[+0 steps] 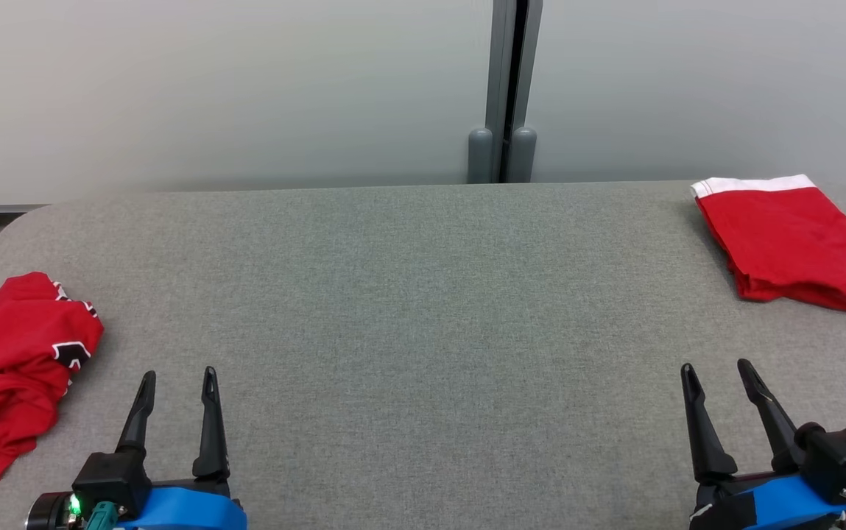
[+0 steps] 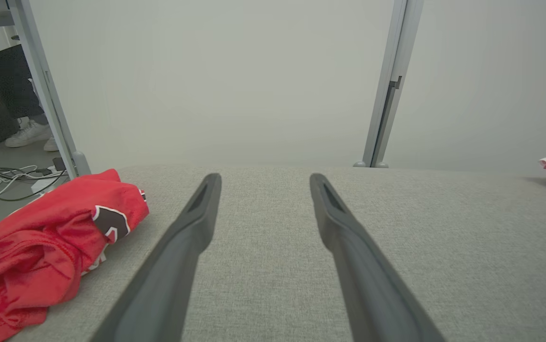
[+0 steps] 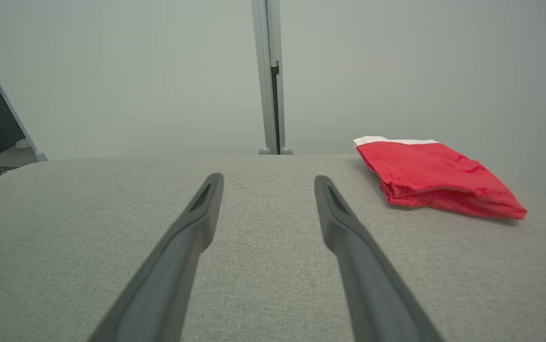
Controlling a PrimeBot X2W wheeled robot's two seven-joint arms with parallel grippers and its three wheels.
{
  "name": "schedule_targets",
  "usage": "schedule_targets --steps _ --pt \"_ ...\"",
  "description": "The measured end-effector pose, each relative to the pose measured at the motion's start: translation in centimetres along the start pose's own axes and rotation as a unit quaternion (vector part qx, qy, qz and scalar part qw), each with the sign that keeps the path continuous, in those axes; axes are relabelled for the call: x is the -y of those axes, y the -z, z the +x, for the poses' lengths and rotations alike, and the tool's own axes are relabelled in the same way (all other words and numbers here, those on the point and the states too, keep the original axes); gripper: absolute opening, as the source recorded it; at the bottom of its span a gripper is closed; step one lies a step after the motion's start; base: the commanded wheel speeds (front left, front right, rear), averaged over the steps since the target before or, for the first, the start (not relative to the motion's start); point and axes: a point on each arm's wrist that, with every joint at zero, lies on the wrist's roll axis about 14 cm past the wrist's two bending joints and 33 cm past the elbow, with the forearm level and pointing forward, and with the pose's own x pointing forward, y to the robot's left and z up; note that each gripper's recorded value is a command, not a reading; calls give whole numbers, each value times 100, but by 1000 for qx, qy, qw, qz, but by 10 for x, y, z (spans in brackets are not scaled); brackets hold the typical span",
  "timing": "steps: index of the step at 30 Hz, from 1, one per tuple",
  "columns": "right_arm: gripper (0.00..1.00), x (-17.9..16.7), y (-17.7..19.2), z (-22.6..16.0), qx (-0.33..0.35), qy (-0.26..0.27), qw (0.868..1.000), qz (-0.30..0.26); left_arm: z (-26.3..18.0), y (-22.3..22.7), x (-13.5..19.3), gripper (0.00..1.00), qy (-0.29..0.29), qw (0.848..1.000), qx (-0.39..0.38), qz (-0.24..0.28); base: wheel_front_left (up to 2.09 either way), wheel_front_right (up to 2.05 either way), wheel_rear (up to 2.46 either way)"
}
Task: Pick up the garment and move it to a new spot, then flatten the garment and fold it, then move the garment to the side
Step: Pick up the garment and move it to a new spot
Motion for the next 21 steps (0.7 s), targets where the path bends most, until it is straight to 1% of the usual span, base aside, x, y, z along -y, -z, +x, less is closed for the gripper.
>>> schedule_targets --steps 10,21 --pt "100 -9 6 2 -9 -13 1000 6 -5 -1 -9 100 -15 1000 2 2 0 0 0" --pt "100 -42 18 14 -24 -63 998 17 -25 -6 -47 100 -68 997 6 20 0 0 0"
